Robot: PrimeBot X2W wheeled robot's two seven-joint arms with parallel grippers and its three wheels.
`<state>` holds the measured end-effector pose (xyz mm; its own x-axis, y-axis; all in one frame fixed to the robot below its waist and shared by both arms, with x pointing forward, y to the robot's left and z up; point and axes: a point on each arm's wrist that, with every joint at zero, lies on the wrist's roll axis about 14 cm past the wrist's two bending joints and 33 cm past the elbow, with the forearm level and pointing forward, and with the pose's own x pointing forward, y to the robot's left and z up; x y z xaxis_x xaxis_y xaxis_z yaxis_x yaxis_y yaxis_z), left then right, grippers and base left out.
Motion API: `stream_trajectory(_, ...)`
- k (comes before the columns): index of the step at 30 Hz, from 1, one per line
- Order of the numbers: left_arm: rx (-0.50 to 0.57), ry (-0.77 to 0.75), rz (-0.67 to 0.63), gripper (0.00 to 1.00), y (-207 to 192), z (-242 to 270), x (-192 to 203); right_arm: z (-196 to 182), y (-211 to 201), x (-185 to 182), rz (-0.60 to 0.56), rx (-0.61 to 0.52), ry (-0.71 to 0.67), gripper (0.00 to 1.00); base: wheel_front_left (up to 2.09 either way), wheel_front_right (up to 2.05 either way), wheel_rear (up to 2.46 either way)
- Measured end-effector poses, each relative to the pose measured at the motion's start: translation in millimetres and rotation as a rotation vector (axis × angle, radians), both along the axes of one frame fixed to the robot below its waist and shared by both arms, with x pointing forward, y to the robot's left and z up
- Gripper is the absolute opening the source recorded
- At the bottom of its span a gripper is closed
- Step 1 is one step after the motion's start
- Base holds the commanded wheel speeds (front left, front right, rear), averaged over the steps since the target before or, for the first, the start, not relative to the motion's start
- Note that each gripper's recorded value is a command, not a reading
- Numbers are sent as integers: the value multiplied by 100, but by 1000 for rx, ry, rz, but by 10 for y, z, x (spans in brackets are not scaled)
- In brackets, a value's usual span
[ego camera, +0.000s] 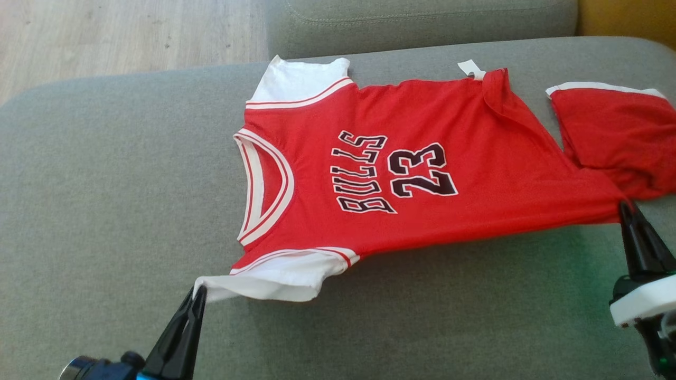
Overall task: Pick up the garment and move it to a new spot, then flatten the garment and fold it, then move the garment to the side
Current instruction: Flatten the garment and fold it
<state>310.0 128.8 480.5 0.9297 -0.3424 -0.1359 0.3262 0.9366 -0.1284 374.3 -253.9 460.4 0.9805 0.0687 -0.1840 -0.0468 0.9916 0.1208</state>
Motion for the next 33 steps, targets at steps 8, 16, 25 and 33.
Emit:
stream_trajectory(8, 0, 4, -10, 0, -27, -11, -8, 29, 3, -23, -5, 0, -3, 0, 0, 0, 0)
stream_trajectory(16, -1, -1, -14, 0, -41, 0, 5, -20, 17, -60, -11, 7, 8, 0, 0, 0, 0)
stream_trajectory(25, -4, -30, -23, 0, -69, 79, 46, 9, 7, -75, -14, 6, -1, 0, 0, 0, 0)
stream_trajectory(33, -12, -27, -43, 0, -157, 51, 93, -141, 38, -109, -9, 9, 45, 0, 0, 0, 0)
